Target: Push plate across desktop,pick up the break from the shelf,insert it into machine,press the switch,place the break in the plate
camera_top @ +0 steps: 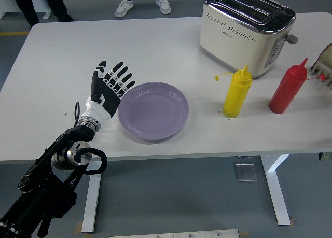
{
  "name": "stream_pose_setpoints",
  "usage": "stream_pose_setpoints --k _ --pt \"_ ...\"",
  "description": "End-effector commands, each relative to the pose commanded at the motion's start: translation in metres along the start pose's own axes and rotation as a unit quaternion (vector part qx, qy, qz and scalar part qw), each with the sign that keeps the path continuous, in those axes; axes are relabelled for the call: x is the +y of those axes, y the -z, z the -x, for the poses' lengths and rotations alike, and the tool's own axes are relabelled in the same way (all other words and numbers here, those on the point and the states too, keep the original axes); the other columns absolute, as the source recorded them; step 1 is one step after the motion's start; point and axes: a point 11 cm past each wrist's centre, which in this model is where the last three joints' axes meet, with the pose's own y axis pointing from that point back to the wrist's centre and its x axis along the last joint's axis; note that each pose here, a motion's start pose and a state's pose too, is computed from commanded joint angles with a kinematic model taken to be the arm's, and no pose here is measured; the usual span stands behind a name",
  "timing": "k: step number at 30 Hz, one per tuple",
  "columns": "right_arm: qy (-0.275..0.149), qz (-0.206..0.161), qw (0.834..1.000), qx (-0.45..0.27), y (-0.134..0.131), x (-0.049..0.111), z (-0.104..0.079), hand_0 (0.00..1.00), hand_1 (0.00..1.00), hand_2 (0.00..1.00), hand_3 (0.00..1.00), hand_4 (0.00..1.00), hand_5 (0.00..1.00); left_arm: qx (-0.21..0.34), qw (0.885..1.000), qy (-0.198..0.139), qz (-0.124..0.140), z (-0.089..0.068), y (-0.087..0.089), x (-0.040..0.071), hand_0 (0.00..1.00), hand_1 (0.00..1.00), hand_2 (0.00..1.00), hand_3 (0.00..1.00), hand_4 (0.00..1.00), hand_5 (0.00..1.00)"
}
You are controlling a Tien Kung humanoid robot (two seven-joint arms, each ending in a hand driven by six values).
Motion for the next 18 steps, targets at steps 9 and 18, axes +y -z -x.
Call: stream_pose_setpoints --k 9,18 --pt "-0.002 -0.004 1.0 0.003 0.0011 -0.0003 0.0006 0.242 0.383 0.457 0.506 0.525 0.137 0.002 1.0 0.005 -0.006 0.0023 0.0013 -0.0029 0.845 0.876 0.882 0.824 0.636 0.998" --pt "-0.016 -0.014 1.0 0.002 0.0038 0.0002 -0.0005 0.23 0.361 0.437 0.495 0.42 0.031 0.012 1.0 0.007 -0.017 0.0014 0.0075 -0.0029 0.842 0.872 0.88 0.821 0.637 0.998"
